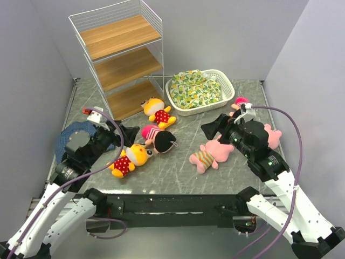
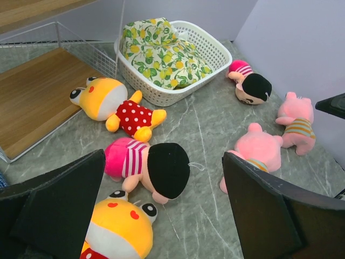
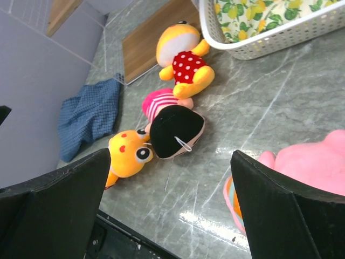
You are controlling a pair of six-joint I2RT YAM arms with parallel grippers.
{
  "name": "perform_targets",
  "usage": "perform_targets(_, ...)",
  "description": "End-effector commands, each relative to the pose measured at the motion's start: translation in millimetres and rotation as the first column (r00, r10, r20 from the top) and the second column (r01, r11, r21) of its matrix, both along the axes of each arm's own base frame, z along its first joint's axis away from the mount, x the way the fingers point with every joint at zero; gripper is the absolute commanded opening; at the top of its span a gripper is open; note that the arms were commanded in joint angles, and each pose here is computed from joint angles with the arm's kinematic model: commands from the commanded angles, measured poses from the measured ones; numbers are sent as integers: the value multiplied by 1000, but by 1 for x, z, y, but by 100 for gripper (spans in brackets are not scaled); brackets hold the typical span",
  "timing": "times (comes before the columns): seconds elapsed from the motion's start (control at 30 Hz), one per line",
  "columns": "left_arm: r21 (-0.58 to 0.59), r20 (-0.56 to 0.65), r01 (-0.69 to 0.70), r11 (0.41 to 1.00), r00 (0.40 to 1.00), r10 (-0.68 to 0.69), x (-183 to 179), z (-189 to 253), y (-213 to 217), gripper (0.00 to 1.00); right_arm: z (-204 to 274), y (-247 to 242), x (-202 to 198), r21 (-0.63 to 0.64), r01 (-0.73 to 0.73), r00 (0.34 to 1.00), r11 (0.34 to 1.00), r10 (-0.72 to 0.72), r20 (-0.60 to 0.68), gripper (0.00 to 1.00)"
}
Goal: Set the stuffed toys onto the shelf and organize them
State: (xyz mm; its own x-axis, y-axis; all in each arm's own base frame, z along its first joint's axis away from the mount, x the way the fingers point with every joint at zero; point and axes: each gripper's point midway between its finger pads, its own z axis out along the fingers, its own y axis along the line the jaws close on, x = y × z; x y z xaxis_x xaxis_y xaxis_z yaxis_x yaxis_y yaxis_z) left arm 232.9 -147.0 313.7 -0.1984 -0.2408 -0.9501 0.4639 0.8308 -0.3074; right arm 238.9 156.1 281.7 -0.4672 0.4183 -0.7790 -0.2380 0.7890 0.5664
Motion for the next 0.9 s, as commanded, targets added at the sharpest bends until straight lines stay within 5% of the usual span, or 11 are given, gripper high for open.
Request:
perform_targets(0.0,-24,40,-11,1000,999,12,1,13,2,96,11,-9,4,16,70,998,997,-70,-2,100)
perform_targets(0.4,-17,27,-6,1000,1000,7,3,10,0,96,2,-21,-1,88,178,981,980,-170,-91,100)
perform_targets(0.7,-17,28,-11,1000,1000,11,3,11,1,96,-57,-28,-13,44,336,868,941,-291,-403,94)
perform_targets(0.87,-20,36,-11,1000,999,11,1,13,2,96,-104,-47,-20,-68,502,704,862,-453,-548,93)
